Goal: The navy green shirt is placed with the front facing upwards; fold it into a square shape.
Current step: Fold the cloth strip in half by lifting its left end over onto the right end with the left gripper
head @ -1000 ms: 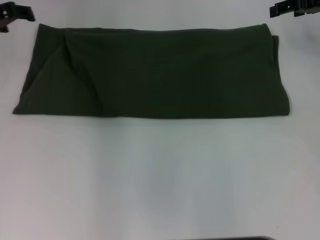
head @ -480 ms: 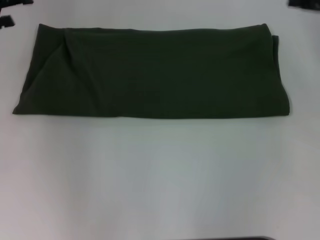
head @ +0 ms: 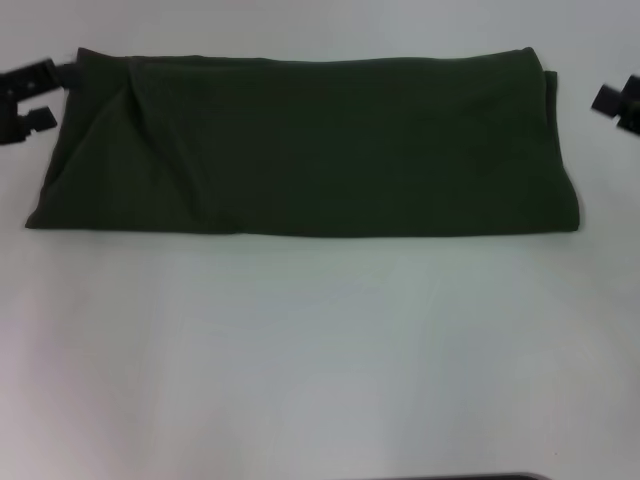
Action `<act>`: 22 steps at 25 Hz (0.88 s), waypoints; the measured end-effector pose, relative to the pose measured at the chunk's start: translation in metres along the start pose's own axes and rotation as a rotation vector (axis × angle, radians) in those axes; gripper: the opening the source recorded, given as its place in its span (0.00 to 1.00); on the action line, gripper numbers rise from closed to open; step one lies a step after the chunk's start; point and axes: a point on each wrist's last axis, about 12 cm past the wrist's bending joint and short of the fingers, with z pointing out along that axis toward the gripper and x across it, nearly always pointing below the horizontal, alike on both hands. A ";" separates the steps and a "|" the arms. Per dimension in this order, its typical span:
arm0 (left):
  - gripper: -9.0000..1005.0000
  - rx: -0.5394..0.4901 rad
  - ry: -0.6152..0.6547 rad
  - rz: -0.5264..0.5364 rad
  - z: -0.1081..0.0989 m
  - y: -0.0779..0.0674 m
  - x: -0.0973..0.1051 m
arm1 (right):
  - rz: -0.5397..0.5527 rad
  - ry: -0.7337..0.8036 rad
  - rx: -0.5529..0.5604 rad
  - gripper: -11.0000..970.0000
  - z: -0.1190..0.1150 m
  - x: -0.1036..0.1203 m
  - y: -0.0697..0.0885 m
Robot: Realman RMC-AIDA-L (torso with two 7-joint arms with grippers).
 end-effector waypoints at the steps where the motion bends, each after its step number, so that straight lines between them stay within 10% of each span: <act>1: 0.93 -0.006 -0.002 0.006 0.001 0.002 0.002 | 0.001 -0.003 -0.008 0.91 0.000 0.005 0.001; 22: 0.92 -0.216 0.219 0.250 0.008 0.015 0.011 | 0.038 0.054 -0.041 0.91 -0.010 0.013 0.001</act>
